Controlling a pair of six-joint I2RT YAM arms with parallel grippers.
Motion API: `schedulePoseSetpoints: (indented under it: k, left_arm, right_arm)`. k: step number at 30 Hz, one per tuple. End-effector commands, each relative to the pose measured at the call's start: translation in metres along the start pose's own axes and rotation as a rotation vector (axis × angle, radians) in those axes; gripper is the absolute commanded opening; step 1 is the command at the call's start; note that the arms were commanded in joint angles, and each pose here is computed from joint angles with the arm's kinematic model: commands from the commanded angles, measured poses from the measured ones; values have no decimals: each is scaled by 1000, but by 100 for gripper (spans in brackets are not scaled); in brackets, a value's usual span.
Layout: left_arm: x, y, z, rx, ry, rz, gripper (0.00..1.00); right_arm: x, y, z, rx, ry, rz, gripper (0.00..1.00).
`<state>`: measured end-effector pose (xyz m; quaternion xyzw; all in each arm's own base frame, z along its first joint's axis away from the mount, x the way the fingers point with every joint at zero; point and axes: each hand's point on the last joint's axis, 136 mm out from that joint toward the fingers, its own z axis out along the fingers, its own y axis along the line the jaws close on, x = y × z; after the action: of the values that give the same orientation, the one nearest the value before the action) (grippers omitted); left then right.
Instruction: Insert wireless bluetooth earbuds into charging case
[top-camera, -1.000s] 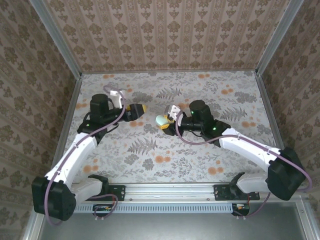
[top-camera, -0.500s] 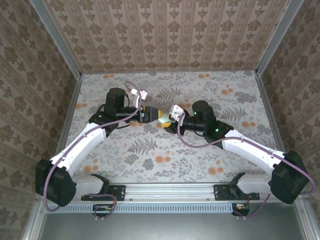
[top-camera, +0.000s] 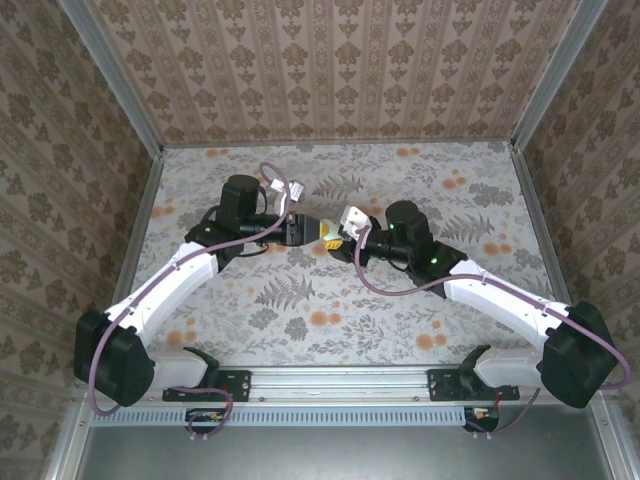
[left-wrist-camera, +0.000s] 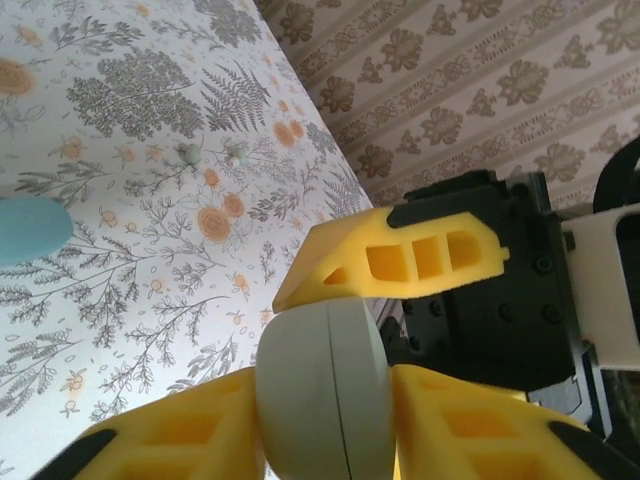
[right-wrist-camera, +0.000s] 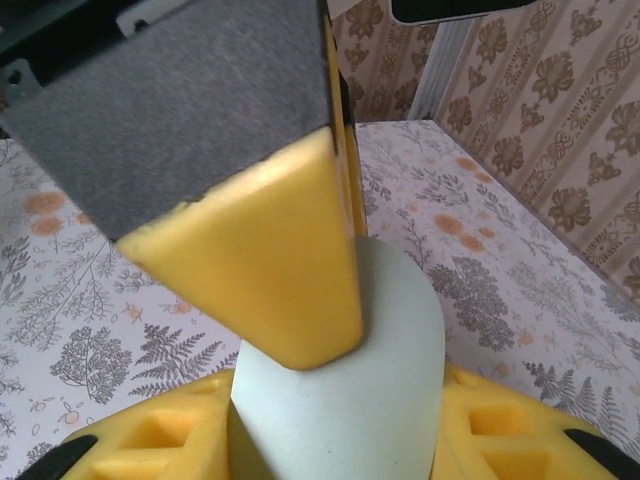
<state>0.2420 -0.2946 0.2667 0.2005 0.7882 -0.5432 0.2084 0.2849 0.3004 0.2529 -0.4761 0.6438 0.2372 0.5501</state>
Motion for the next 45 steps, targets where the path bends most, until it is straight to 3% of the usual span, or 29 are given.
schedulePoseSetpoints:
  k: [1,5,11,26,37,45]
  left_arm:
    - [-16,-5,-1,-4,-51,-14,24]
    - [-24,-4,-2,20,-108,-114,18]
    - [-26,-11,-3,76,-126,-177,17]
    - [-26,-23,-3,115,-120,-164,17]
    - [-27,-30,-4,133,-119,-146,17]
    - [-28,-36,-6,149,-123,-129,17]
  right_arm:
    - [-12,-1,-5,22,-43,-42,40]
    - [-12,-7,-11,58,-77,-40,48]
    - [-16,-13,-23,28,-142,-5,53]
    - [-36,-19,-23,13,-222,26,55]
    - [-38,-21,-18,4,-225,39,50]
    - [-35,-21,-16,4,-203,40,52]
